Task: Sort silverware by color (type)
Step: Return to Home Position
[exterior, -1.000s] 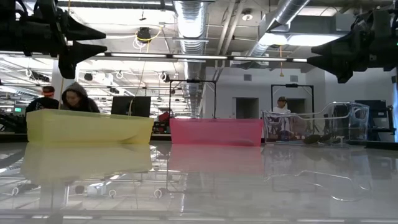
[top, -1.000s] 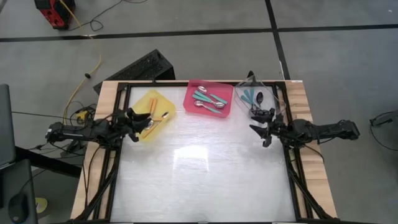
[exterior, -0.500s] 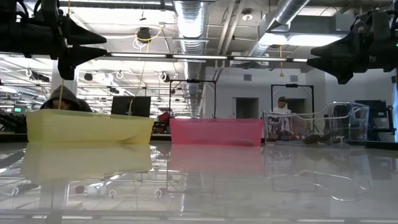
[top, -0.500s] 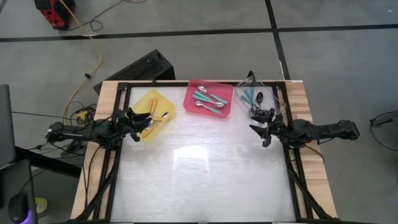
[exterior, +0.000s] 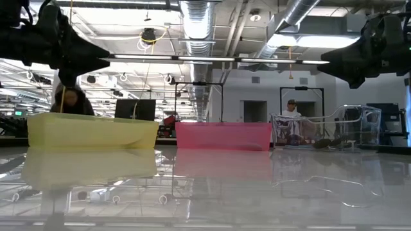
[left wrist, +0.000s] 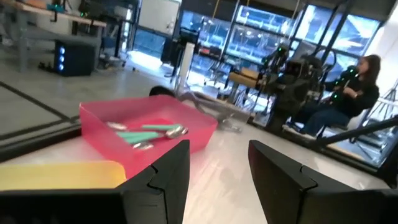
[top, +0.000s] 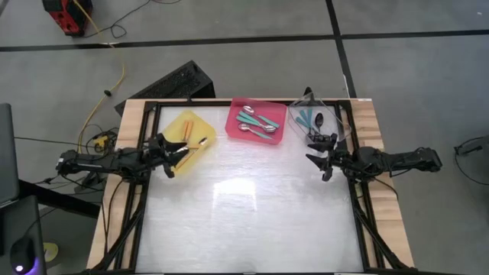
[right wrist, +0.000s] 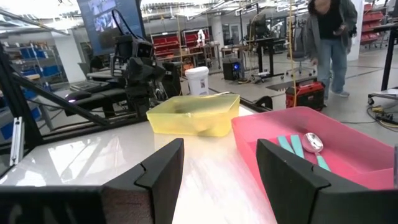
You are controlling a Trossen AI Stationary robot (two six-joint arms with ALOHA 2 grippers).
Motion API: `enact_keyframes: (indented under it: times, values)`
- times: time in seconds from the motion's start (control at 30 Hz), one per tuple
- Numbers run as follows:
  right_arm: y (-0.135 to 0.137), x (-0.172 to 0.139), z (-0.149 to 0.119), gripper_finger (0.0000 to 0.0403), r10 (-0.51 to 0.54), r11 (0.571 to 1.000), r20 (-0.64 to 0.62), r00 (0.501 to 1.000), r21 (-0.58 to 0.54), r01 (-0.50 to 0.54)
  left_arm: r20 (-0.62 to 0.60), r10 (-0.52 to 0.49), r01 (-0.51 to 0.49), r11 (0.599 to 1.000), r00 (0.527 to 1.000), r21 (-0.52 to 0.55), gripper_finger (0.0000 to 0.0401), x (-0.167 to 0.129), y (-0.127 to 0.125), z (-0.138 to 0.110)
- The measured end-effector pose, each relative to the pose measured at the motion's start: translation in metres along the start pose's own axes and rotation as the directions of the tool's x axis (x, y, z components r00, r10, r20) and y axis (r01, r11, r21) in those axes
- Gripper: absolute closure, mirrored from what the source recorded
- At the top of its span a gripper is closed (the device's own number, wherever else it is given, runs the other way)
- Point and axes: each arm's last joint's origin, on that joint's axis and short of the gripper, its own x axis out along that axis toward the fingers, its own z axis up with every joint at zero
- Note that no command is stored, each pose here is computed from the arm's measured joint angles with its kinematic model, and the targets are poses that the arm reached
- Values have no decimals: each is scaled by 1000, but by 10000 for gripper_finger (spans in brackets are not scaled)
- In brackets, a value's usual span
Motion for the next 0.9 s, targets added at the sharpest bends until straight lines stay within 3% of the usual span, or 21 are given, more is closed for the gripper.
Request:
enact_keyframes:
  times: [0.17, 0.37, 0.73, 0.9]
  values:
    - [0, 0, 0, 176, 0, 1000, 2, 1000, 1, 0, -46, -13, 14, 1000, 999, 15, 253, 0, 1, -5]
    - [0, 0, 0, 176, 0, 1000, 2, 1000, 3, 0, -6, -140, 140, 989, 990, 48, 253, 2, -4, -9]
    - [0, 0, 0, 176, 0, 1000, -3, 1000, 11, 0, -37, -34, 36, 996, 999, 79, 253, -2, 0, -4]
    - [0, 0, -1, 176, 0, 1000, -13, 1000, -23, 0, 13, -98, 96, 992, 995, 86, 253, 0, -2, -6]
